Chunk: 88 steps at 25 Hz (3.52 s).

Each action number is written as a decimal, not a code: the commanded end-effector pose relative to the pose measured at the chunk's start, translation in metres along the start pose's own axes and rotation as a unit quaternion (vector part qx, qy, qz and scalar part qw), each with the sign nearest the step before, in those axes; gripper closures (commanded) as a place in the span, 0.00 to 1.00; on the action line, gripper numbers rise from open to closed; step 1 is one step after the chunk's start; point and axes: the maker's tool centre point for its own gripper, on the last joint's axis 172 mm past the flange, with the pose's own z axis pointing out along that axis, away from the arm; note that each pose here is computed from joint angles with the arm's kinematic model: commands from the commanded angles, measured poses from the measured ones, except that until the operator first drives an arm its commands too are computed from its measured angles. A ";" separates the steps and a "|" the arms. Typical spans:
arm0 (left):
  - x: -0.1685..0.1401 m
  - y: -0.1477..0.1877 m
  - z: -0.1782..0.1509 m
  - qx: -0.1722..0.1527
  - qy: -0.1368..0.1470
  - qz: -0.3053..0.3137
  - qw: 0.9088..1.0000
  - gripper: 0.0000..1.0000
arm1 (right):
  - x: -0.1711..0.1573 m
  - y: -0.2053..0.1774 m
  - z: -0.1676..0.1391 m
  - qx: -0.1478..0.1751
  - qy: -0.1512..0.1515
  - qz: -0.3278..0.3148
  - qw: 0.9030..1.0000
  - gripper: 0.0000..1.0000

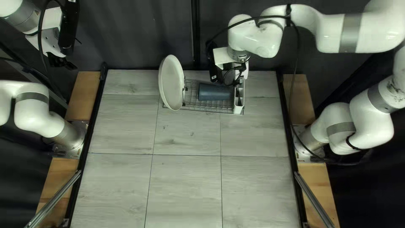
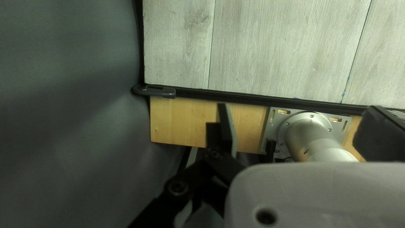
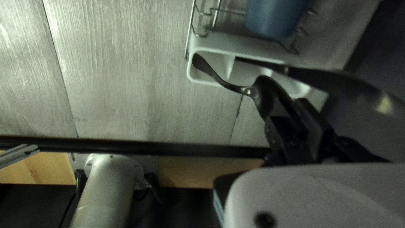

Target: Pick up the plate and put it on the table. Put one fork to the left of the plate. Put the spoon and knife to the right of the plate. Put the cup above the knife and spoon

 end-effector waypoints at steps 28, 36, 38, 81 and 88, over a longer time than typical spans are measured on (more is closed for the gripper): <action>0.000 0.000 0.000 0.000 0.000 0.000 1.000 0.00 | 0.033 -0.284 0.004 0.276 0.051 0.035 0.959 1.00; 0.000 0.000 0.000 0.000 0.000 0.000 1.000 0.00 | 0.046 -0.328 0.060 0.347 0.058 0.018 0.936 1.00; 0.000 0.000 0.000 0.000 0.000 0.000 1.000 0.00 | 0.048 -0.332 0.076 0.359 0.062 0.013 0.931 1.00; 0.000 0.000 0.000 0.000 0.000 0.000 1.000 0.00 | 0.023 -0.234 0.142 0.157 0.120 -0.015 0.980 0.00; 0.000 0.000 0.000 0.000 0.000 0.000 1.000 0.00 | 0.017 -0.218 0.112 0.133 0.120 -0.002 0.984 0.00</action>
